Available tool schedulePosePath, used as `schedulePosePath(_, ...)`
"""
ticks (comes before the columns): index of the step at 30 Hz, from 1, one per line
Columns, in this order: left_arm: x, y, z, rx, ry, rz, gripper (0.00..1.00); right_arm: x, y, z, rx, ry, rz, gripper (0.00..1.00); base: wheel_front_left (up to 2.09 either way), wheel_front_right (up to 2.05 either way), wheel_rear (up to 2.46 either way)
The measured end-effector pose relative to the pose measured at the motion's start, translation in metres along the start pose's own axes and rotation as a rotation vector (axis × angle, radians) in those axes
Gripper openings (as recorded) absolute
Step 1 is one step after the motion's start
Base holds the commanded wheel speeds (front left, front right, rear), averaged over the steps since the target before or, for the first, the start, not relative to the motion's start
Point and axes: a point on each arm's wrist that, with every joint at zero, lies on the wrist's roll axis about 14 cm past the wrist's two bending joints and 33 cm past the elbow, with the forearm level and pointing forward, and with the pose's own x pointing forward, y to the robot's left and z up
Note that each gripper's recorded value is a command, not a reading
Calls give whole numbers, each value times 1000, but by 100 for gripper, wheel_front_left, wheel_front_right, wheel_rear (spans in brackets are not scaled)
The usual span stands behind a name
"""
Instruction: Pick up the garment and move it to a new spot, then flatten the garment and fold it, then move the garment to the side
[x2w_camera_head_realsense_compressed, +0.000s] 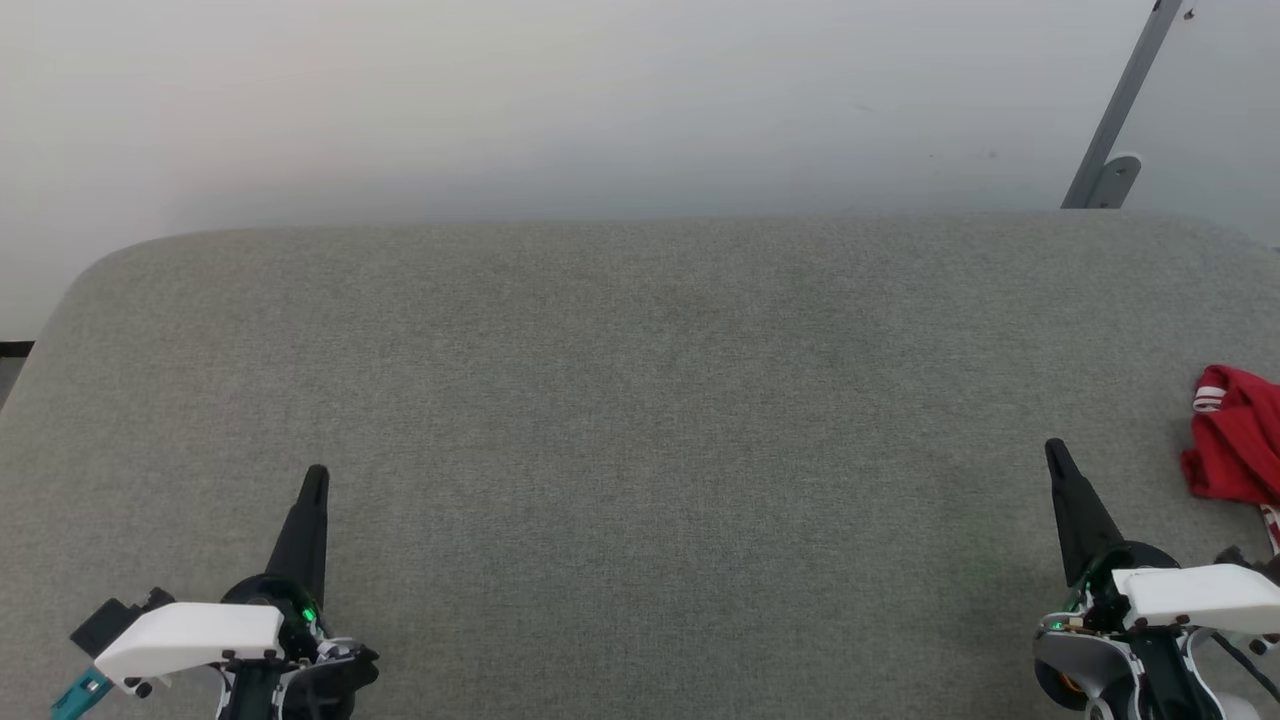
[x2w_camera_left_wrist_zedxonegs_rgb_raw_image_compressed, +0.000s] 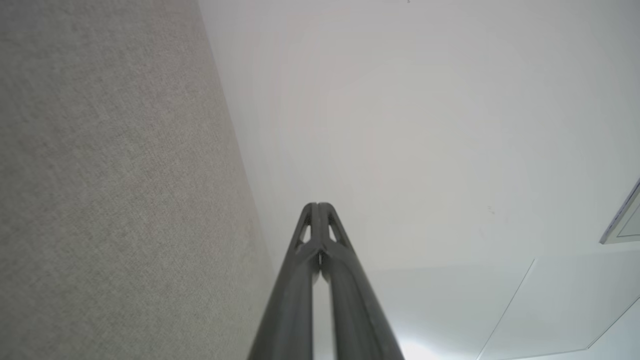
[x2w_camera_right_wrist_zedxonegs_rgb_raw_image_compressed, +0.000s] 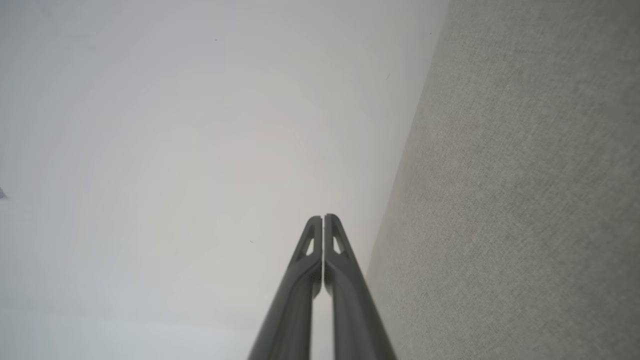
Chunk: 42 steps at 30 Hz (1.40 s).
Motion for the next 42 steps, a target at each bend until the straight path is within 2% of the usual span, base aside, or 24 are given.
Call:
schedulePosePath(10, 5, -3, -2, -65, 7, -10, 0, 2, 1, 0, 61, 0, 6, 0, 0, 0, 0)
schedulePosePath(42, 5, -3, -1, -71, 7, -10, 0, 2, 2, 0, 64, 1, 7, 0, 0, 0, 0)
